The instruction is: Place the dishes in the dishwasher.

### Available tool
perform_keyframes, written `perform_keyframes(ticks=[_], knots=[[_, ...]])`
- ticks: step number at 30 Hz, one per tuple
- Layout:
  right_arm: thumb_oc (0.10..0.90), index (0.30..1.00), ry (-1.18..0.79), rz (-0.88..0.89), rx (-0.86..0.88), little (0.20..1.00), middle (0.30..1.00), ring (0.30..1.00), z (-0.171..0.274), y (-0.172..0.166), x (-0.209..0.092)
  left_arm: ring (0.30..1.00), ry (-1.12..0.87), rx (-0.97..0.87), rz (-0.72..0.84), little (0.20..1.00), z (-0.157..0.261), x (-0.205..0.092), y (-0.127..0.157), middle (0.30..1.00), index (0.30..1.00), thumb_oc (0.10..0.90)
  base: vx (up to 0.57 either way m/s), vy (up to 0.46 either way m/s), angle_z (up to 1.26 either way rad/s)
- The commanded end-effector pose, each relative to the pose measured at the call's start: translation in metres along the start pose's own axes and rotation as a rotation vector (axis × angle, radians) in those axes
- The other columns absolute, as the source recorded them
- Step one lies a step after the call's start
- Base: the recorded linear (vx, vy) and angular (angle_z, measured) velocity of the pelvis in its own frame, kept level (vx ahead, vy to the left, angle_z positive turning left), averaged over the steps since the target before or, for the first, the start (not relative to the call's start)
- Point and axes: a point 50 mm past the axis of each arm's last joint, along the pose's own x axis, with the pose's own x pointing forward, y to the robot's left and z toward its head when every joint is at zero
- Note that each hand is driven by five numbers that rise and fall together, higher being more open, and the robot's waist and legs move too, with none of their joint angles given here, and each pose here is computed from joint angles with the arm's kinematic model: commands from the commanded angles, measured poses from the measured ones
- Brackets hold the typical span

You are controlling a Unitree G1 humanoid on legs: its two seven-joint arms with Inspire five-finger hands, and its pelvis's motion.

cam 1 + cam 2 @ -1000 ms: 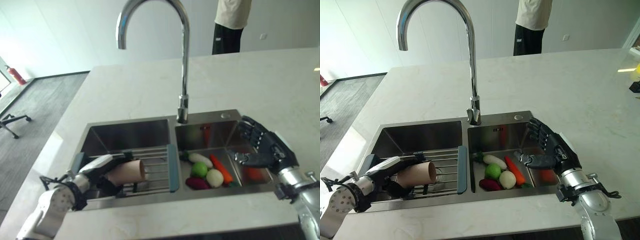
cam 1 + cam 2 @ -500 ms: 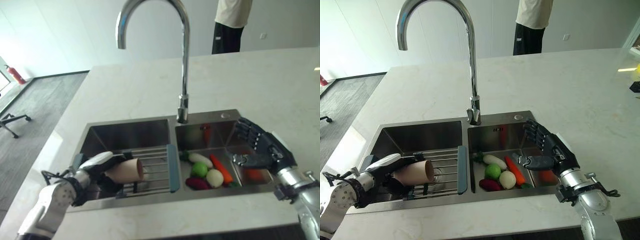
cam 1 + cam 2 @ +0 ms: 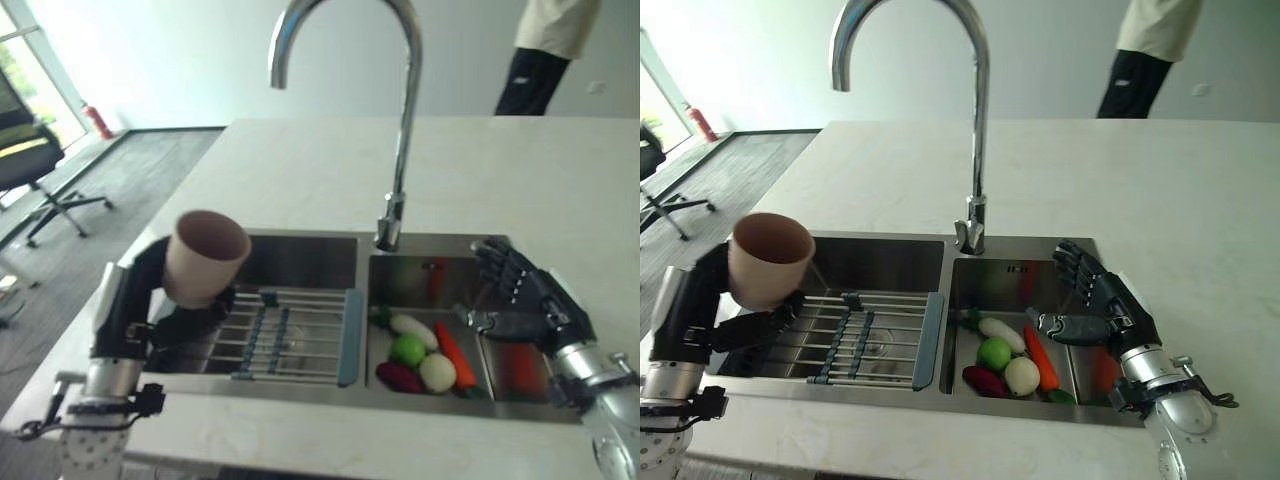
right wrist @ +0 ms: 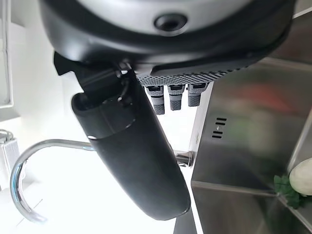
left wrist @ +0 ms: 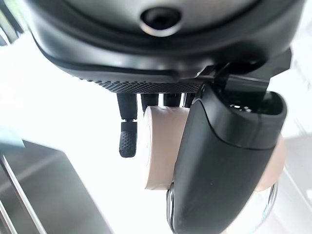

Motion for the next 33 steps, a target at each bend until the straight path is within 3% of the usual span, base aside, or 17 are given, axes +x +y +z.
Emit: perform_keyframes(ticks=[1,5,13,23,26,29,33], knots=[[0.8,0.9,-0.385,-0.104,-0.089,0.9,0.9,0.9,0.068,-0.012,0.007,0.3,-0.438,-0.093,0.172,0.3,0.059,0.027,0.025,0.3,0.3,0.4,-0.18,-0.065,1.15],[0.8,0.9,-0.482,-0.213,-0.083,0.9,0.9,0.9,0.074,-0.027,0.001,0.3,-0.543,-0.182,0.284,0.3,0.068,0.028,0.025,0.3,0.3,0.4,-0.25,0.016,0.93],[0.8,0.9,-0.54,-0.375,-0.059,0.9,0.9,0.9,0.073,-0.028,-0.008,0.3,-0.588,-0.277,0.272,0.3,0.07,0.03,0.019,0.3,0.3,0.4,-0.16,0.247,1.5],[0.8,0.9,-0.575,-0.306,0.002,0.9,0.9,0.9,0.068,0.002,-0.001,0.3,-0.559,-0.263,0.293,0.3,0.075,0.035,0.018,0.3,0.3,0.4,-0.05,0.36,0.79],[0.8,0.9,-0.557,-0.319,-0.015,0.9,0.9,0.9,0.066,-0.001,-0.005,0.3,-0.56,-0.3,0.239,0.3,0.076,0.044,0.008,0.3,0.3,0.4,0.1,0.151,1.8],[0.8,0.9,-0.559,-0.244,-0.021,0.9,0.9,0.9,0.071,-0.001,-0.001,0.3,-0.527,-0.308,0.276,0.3,0.073,0.048,0.002,0.3,0.3,0.4,0.07,0.108,2.21],[0.8,0.9,-0.556,-0.203,-0.034,0.9,0.9,0.9,0.073,0.001,0.002,0.3,-0.496,-0.341,0.33,0.3,0.069,0.042,0.004,0.3,0.3,0.4,0.03,-0.047,0.55]])
